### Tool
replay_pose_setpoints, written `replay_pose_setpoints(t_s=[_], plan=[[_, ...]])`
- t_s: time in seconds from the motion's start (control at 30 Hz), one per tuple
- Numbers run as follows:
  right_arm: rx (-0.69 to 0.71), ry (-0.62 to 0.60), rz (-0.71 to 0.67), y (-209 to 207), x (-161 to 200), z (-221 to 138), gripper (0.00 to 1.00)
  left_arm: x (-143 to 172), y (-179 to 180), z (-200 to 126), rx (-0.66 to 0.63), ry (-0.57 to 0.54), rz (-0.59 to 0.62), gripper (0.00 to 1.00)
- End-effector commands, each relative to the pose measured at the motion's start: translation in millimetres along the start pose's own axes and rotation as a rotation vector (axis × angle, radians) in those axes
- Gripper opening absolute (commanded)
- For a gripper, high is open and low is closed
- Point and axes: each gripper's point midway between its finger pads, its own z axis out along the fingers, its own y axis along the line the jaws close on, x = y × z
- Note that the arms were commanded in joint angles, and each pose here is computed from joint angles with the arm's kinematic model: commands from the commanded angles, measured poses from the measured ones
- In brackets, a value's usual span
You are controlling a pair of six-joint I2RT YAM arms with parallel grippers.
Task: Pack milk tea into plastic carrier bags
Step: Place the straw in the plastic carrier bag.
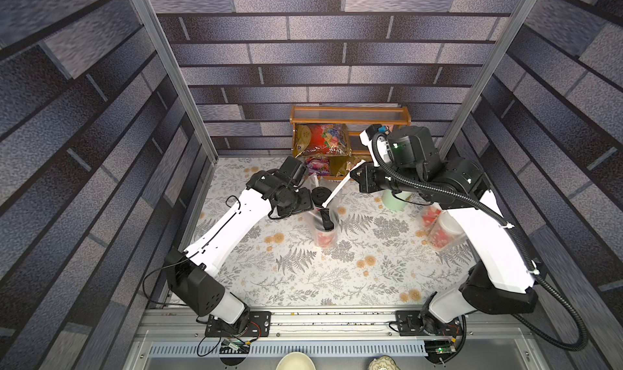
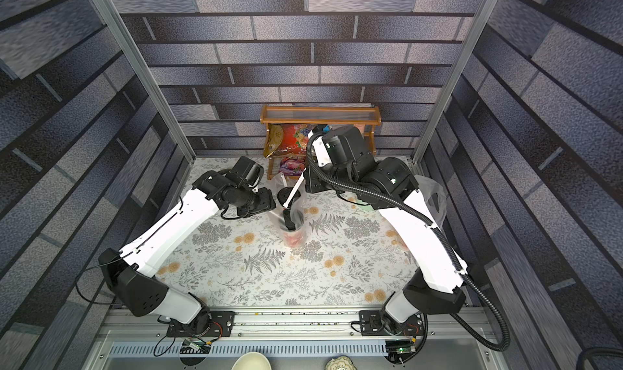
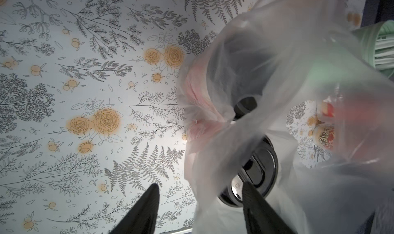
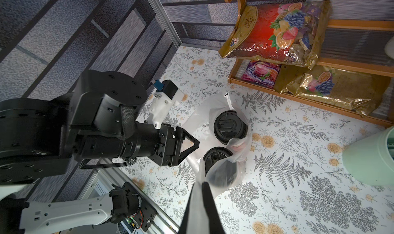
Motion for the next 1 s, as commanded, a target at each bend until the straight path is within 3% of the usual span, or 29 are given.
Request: replay_pose_setpoints(t_s=[0.0, 0.13, 0.33, 0.5, 0.97], plan=[[0.069, 0.035, -0.019, -9.0, 7.7, 1.8, 0.0, 12.6, -11.6, -18.5, 0.094, 0.006, 0.015, 0.58], [0.07, 0.079, -0.034, -5.1, 19.2, 9.2, 0.0, 18.3, -12.4, -20.2, 0.127, 0.004, 0.022, 0.44], [0.067, 0.141, -0.067, 7.7, 41.0, 20.2, 0.0, 21.1, -19.2, -22.9, 0.181, 0.005, 0.031, 0.14], [0.091, 0.18, -0.095, 10.7, 57.1, 35.0, 0.0, 26.7, -32.0, -27.4, 0.267, 0.023, 0.068, 0.01], [0.1, 0.256, -0.127, 16.6, 88.5, 71.3, 0.0, 33.6, -30.1, -30.9, 0.285, 0.039, 0.108, 0.0]])
